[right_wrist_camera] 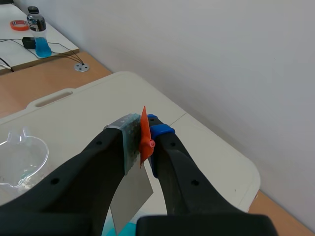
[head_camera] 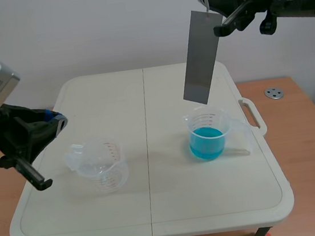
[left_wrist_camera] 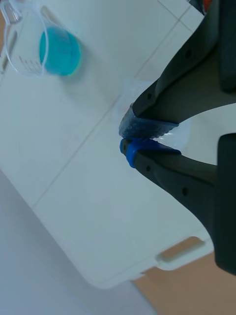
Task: Hold the metal plate by the orange handle, dip it into the blue solution, take it out and point at it, then put the plate back in the beaker on the left.
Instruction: 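Raise the plate and point at it, then put the plate into the left beaker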
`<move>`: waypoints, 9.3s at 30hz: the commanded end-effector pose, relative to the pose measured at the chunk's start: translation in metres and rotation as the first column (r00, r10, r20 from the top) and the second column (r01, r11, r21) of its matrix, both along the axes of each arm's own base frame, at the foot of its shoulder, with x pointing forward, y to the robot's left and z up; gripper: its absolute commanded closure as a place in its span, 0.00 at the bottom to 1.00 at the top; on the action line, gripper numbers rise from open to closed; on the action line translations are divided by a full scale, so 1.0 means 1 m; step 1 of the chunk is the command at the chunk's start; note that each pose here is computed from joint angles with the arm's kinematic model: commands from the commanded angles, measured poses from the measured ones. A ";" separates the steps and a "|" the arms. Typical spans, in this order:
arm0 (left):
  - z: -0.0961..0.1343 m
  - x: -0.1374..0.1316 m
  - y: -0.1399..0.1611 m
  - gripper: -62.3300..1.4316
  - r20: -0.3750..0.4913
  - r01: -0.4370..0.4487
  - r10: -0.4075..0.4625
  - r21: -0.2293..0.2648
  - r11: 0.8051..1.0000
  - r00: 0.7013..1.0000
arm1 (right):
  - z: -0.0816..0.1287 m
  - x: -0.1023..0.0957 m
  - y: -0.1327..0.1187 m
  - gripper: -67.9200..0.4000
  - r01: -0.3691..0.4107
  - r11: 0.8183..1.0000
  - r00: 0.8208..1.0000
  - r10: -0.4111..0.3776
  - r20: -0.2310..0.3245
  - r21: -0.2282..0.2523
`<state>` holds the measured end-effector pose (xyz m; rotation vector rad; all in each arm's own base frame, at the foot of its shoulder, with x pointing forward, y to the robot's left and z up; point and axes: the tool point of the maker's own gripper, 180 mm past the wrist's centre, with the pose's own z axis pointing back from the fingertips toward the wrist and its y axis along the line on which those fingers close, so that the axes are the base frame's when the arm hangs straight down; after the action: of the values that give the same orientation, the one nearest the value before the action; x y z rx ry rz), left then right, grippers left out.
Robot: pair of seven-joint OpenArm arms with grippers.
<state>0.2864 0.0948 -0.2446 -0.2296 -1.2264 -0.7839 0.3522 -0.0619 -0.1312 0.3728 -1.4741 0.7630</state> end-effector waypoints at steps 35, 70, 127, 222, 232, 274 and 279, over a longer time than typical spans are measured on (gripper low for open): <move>-0.020 0.064 -0.168 0.95 -0.025 0.254 -0.256 -0.072 0.965 0.966 | 0.019 -0.002 0.000 0.98 -0.014 1.000 0.998 0.013 0.058 0.016; -0.029 0.070 -0.143 0.95 -0.028 0.193 -0.195 -0.050 0.980 0.980 | 0.020 -0.001 0.001 0.98 -0.015 1.000 0.998 0.014 0.061 0.019; -0.160 -0.260 0.133 0.95 -0.505 -0.494 0.554 0.262 0.829 0.662 | 0.080 -0.038 0.156 0.98 -0.393 0.919 0.905 0.382 0.186 0.025; -0.190 -0.276 0.131 0.95 -0.542 -0.572 0.603 0.250 0.781 0.586 | -0.110 -0.017 0.219 0.98 -0.429 0.895 0.840 0.444 -0.312 0.118; -0.190 -0.276 0.131 0.95 -0.542 -0.572 0.603 0.250 0.781 0.585 | -0.121 -0.016 0.217 0.86 -0.428 0.901 0.845 0.428 -0.320 0.075; -0.178 -0.238 0.130 0.00 -0.435 -0.577 0.593 0.186 0.795 0.677 | -0.080 0.038 0.073 0.02 -0.042 0.995 0.984 0.058 -0.168 0.096; -0.137 -0.184 0.146 0.00 -0.231 -0.616 0.619 0.093 0.782 0.750 | -0.092 0.015 0.055 0.02 -0.042 0.998 0.983 0.049 -0.175 0.045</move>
<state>0.0869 0.2356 -0.4000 0.0776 -0.8939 -0.1507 0.3652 -0.0058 -0.2359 0.4873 -1.2812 0.7128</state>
